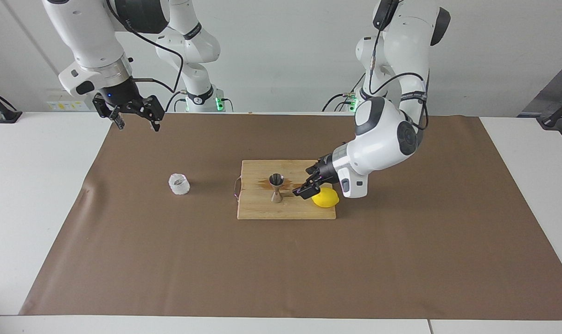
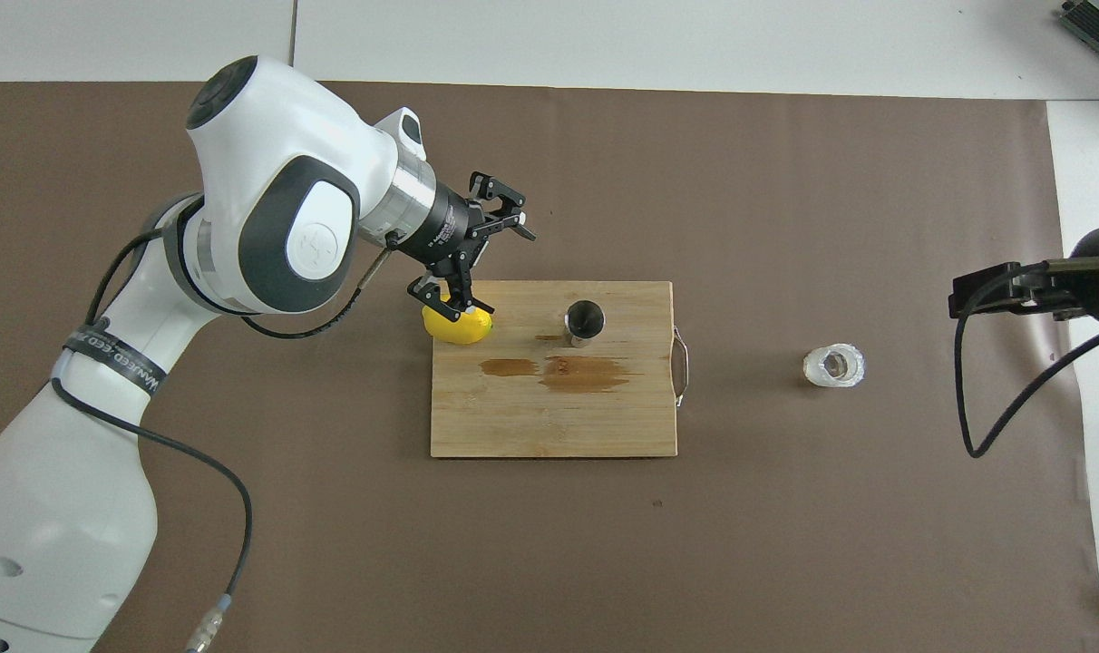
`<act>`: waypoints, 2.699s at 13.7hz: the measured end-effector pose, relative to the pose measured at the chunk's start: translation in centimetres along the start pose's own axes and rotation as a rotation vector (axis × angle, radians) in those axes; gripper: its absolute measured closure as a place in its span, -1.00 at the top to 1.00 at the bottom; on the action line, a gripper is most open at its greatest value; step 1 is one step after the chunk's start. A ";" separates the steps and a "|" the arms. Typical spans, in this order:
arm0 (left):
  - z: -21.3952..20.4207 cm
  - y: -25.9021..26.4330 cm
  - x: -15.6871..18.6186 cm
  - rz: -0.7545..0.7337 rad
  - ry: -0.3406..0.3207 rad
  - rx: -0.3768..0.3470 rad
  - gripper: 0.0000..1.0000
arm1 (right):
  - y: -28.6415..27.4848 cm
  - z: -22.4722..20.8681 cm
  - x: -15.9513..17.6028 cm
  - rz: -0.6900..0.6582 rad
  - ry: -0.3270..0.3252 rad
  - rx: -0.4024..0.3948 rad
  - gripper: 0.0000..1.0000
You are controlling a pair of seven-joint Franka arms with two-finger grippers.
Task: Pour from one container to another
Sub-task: 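Lower the metal cup onto the board and open the left gripper, then retract the left gripper while the right gripper reaches the glass cup, then close the right gripper around the clear glass cup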
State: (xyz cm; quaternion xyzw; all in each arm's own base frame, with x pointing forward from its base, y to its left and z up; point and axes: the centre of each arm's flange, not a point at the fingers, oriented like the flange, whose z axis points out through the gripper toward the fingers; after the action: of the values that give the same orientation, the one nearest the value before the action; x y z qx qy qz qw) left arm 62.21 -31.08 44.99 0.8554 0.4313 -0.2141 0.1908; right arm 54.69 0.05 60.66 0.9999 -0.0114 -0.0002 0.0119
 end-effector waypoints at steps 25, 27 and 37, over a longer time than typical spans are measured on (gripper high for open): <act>-22.1 -14.2 11.8 0.483 0.364 0.435 1.00 | 8.7 24.5 -2.7 -1.353 0.291 0.338 1.00; -22.5 -14.6 12.3 0.600 0.340 0.460 1.00 | 9.1 26.1 -2.8 -1.392 0.331 0.368 1.00; -24.5 -17.9 12.2 0.906 0.431 0.454 1.00 | 10.0 32.5 -3.4 -1.377 0.474 0.511 1.00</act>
State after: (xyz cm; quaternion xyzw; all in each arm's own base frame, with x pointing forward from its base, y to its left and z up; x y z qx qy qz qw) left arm 58.97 -0.61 56.41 0.9996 -0.0076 -0.0180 -0.0183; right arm 51.08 -10.59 28.38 0.7266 0.6163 0.2090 -0.2201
